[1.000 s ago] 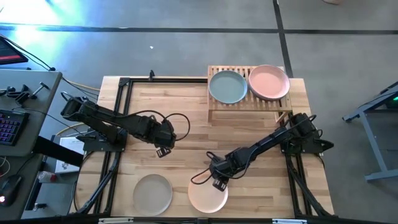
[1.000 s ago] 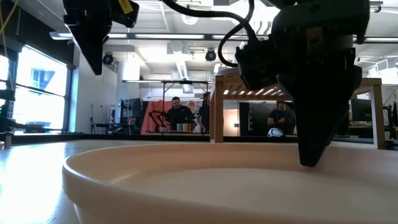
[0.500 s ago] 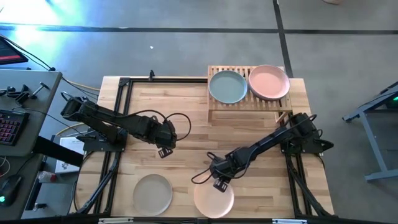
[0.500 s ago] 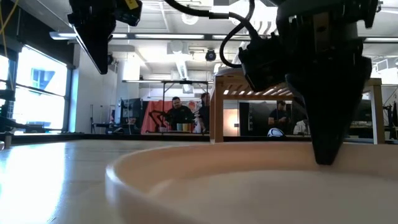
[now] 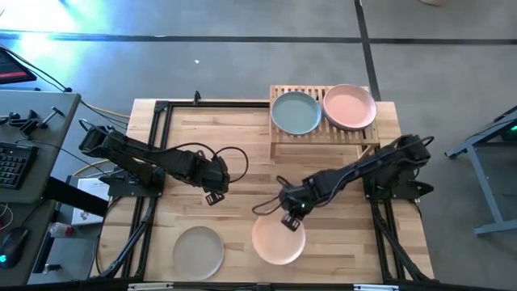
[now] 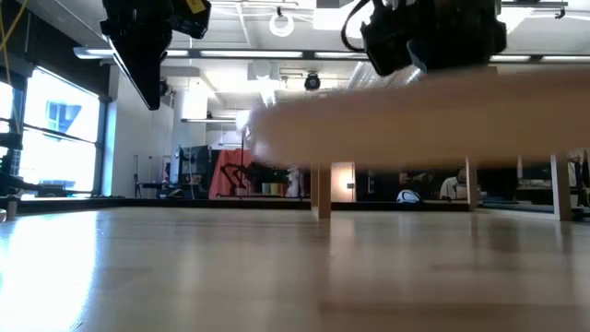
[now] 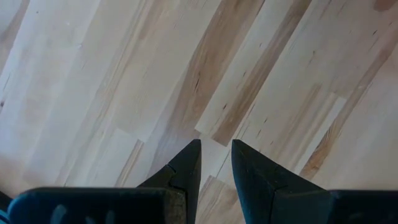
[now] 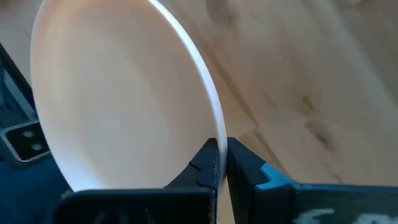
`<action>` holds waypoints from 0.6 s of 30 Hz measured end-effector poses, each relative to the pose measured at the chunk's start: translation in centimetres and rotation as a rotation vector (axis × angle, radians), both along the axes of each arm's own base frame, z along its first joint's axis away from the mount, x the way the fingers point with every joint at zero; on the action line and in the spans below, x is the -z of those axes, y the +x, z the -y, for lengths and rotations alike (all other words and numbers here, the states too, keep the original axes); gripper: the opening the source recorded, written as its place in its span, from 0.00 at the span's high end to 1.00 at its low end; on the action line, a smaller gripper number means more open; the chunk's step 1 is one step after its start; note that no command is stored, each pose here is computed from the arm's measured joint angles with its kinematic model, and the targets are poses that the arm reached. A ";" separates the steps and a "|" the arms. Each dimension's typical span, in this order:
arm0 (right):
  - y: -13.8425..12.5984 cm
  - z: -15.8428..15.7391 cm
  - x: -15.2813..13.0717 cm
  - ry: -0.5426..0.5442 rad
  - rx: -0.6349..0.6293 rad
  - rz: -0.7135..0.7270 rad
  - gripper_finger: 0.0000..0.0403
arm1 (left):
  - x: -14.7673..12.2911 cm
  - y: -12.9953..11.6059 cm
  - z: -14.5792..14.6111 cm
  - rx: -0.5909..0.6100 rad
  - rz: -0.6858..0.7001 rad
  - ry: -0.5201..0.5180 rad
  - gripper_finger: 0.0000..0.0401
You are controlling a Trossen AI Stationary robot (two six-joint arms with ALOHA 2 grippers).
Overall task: Place and stack plates onto a shelf
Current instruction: Stack the light orange plate on top of the light blue plate on the shelf
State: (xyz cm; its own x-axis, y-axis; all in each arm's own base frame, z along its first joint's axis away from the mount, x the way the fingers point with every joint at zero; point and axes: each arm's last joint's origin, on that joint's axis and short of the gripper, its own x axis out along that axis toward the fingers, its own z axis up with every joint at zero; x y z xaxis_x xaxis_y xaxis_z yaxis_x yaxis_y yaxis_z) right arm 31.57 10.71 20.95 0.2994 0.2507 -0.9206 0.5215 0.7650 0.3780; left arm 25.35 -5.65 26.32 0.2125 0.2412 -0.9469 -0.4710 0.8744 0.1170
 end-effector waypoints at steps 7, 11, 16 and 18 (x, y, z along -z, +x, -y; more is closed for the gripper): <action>-1.8 3.2 -4.0 -0.030 0.094 0.064 1.00 | 0.0 0.0 0.0 0.001 0.000 0.000 0.80; -3.4 5.2 -6.4 -0.055 0.161 0.113 1.00 | 0.0 0.0 0.0 0.000 0.003 0.005 0.80; -5.4 7.8 -9.3 -0.089 0.260 0.214 1.00 | 0.0 0.3 -0.3 0.031 0.014 0.020 0.80; -6.3 8.9 -10.5 -0.107 0.292 0.263 1.00 | -0.1 0.4 -0.5 0.048 0.020 0.024 0.80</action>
